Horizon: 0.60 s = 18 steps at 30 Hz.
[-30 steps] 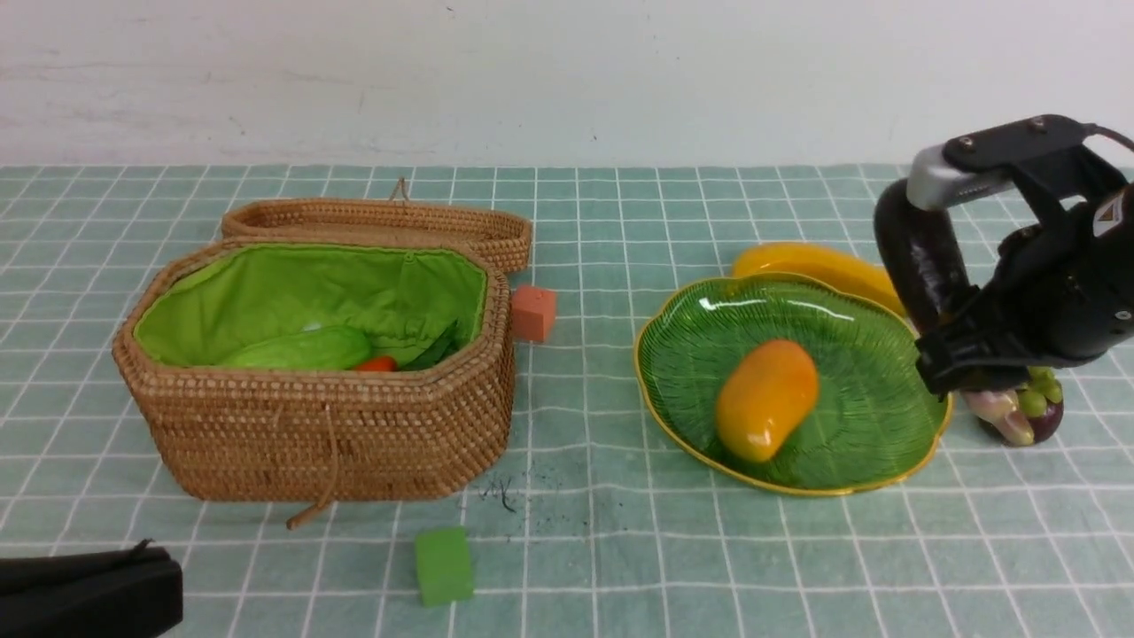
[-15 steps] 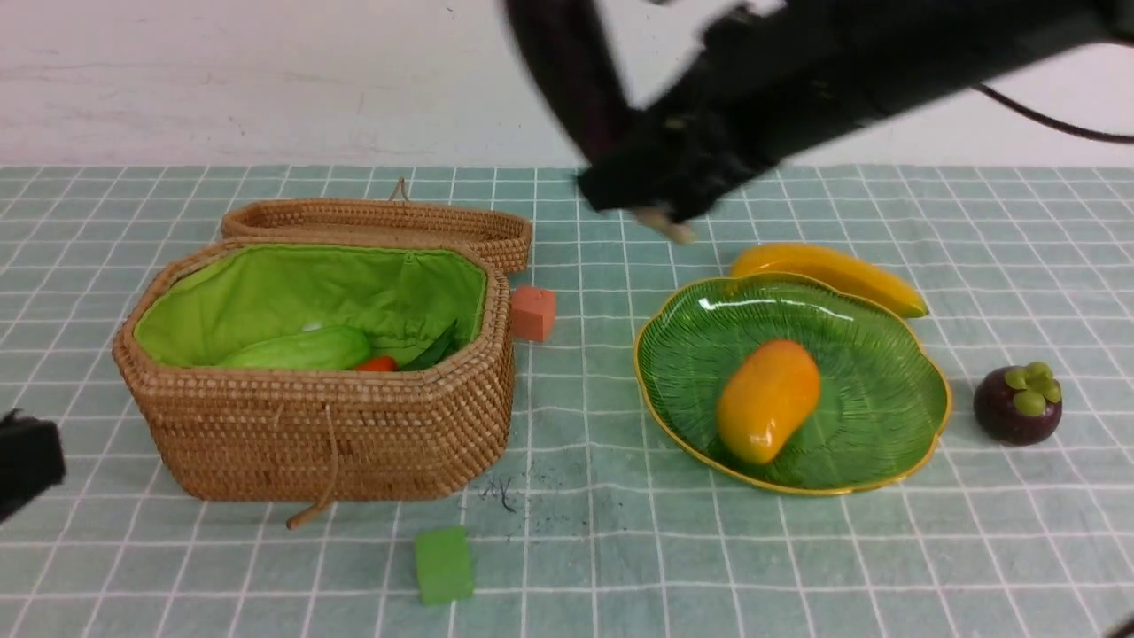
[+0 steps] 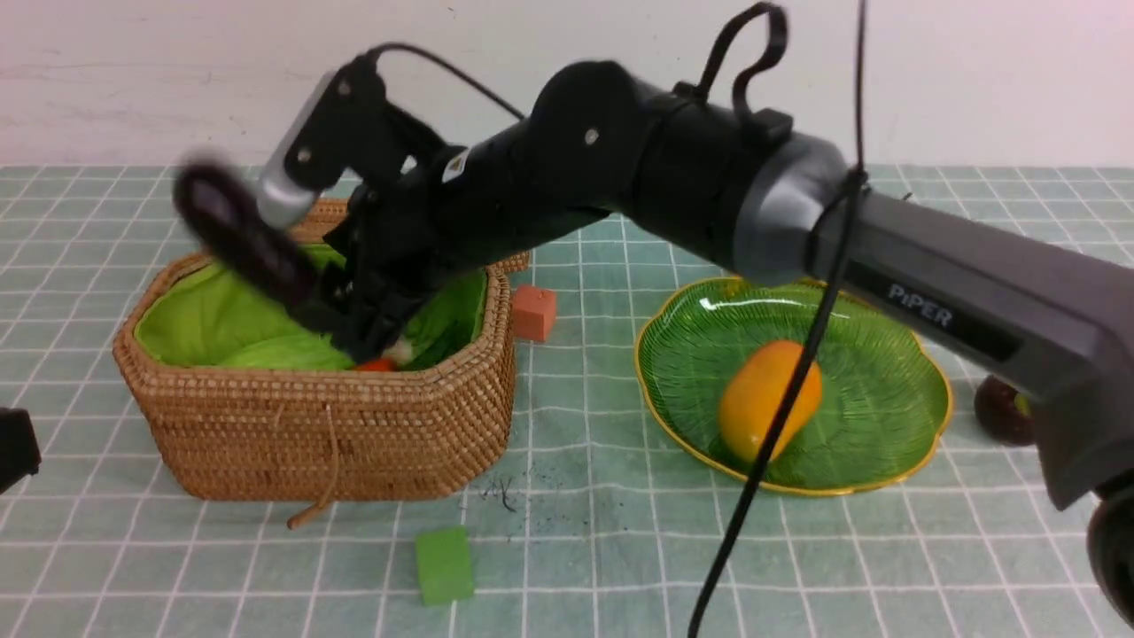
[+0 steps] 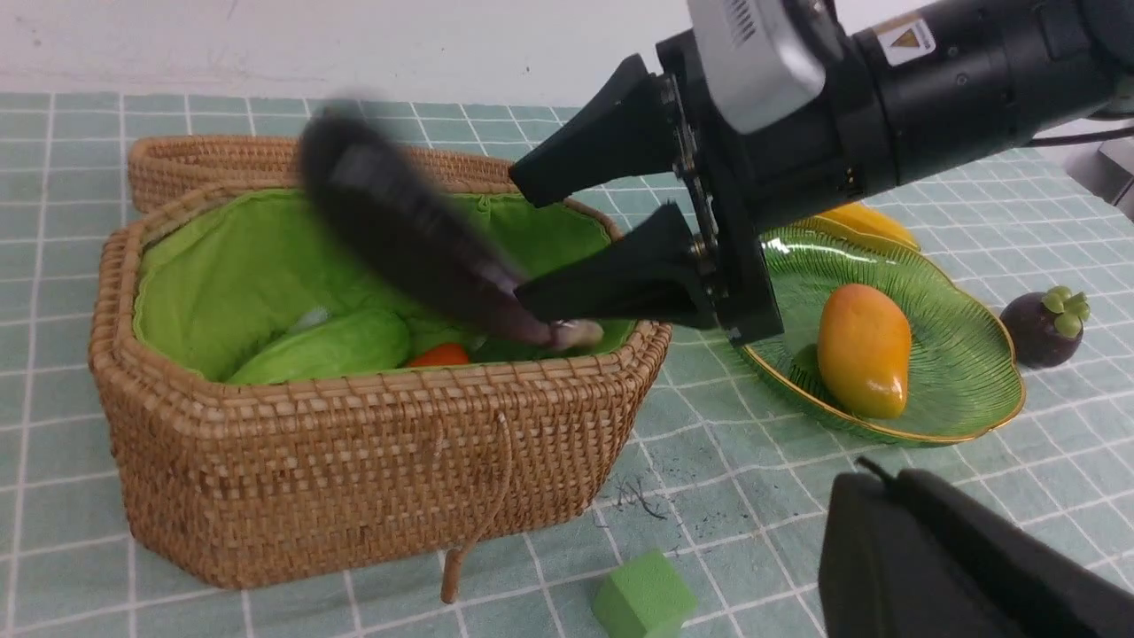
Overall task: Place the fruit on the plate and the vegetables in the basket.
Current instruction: Grab a tomato with your right arm and place it on the plate on the right, then use the right arm to grab a mangosteen and put it into the right plate
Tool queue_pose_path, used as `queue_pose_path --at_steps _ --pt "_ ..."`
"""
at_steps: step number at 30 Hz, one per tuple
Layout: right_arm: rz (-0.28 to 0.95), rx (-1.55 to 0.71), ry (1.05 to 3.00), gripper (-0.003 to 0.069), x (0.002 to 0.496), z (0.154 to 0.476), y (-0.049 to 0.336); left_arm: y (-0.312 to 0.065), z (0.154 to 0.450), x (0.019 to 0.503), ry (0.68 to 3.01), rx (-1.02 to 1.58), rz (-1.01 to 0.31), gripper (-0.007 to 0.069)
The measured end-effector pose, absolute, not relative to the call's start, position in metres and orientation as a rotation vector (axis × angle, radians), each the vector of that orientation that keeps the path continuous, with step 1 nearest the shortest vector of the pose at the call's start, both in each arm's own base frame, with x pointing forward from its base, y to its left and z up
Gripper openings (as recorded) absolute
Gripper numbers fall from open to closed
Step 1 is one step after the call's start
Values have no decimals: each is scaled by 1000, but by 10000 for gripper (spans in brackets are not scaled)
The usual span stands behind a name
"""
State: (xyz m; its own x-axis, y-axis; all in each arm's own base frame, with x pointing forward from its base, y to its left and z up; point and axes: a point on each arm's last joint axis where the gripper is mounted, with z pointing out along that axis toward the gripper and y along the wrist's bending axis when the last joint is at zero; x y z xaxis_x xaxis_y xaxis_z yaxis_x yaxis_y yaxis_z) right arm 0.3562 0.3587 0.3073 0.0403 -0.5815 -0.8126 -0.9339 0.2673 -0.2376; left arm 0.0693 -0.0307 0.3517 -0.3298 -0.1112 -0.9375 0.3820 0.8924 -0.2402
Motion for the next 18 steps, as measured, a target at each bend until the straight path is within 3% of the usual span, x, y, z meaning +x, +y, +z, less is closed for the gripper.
queue_pose_path --at_steps 3,5,9,12,14,15,18 --pt "492 -1426 1713 665 349 321 348 -31 352 69 1835 217 -500 -13" --pt "455 -1377 1818 661 339 351 326 -31 352 69 1831 238 -484 -13" --pt "246 -1100 2087 518 326 414 245 -32 352 68 1824 305 -458 -13" --pt "43 -805 2269 360 328 436 178 -35 352 67 1820 351 -467 -13" --pt "-32 -654 2335 280 334 437 146 -36 351 66 1820 374 -474 -13" --pt "-92 -451 2425 185 342 428 105 -38 351 65 1816 414 -476 -13" --pt "-106 -192 2572 127 352 399 49 -40 351 64 1809 449 -486 -13"
